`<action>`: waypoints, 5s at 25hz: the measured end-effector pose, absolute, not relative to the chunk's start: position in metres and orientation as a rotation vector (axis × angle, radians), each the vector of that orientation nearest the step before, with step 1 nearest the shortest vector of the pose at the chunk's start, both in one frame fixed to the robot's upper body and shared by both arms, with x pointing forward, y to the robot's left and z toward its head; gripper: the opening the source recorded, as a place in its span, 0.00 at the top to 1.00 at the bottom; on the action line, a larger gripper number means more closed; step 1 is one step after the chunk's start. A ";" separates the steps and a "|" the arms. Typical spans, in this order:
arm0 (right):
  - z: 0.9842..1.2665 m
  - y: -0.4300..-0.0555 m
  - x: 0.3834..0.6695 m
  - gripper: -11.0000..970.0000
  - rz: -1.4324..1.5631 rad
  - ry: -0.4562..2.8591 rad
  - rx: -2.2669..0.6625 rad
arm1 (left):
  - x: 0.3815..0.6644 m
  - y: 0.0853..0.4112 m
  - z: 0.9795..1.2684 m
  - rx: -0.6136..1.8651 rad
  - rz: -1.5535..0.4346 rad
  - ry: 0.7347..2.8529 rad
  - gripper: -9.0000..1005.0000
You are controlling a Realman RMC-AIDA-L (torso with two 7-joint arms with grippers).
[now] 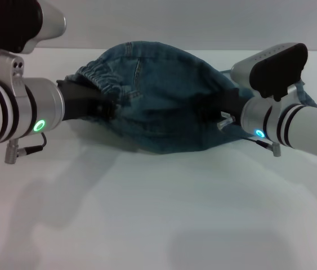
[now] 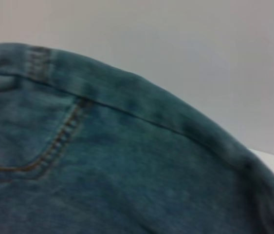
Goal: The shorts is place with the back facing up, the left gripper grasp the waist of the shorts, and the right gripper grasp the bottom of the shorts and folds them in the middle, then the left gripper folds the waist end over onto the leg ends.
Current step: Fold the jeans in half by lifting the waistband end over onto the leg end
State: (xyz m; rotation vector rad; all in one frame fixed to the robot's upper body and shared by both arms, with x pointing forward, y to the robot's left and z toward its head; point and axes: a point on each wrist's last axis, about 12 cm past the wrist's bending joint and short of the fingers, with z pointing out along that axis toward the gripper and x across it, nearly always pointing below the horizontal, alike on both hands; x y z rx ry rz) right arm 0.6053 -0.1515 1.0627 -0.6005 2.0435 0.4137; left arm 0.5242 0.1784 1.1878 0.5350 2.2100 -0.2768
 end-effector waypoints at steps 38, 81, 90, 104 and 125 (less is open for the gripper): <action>1.072 -0.080 0.587 0.93 0.559 1.987 -0.792 | 0.520 0.166 1.221 0.608 -0.323 2.043 0.90; 1.070 -0.095 0.587 0.93 0.467 1.970 -0.681 | 0.524 0.152 1.244 0.669 -0.329 1.906 0.90; 1.064 -0.129 0.595 0.93 0.392 2.001 -0.565 | 0.524 0.154 1.243 0.673 -0.322 1.901 0.90; 1.071 -0.080 0.574 0.93 0.513 1.949 -0.730 | 0.526 0.151 1.246 0.669 -0.334 1.878 0.89; 1.064 -0.095 0.574 0.93 0.472 1.976 -0.655 | 0.526 0.151 1.244 0.657 -0.343 1.872 0.87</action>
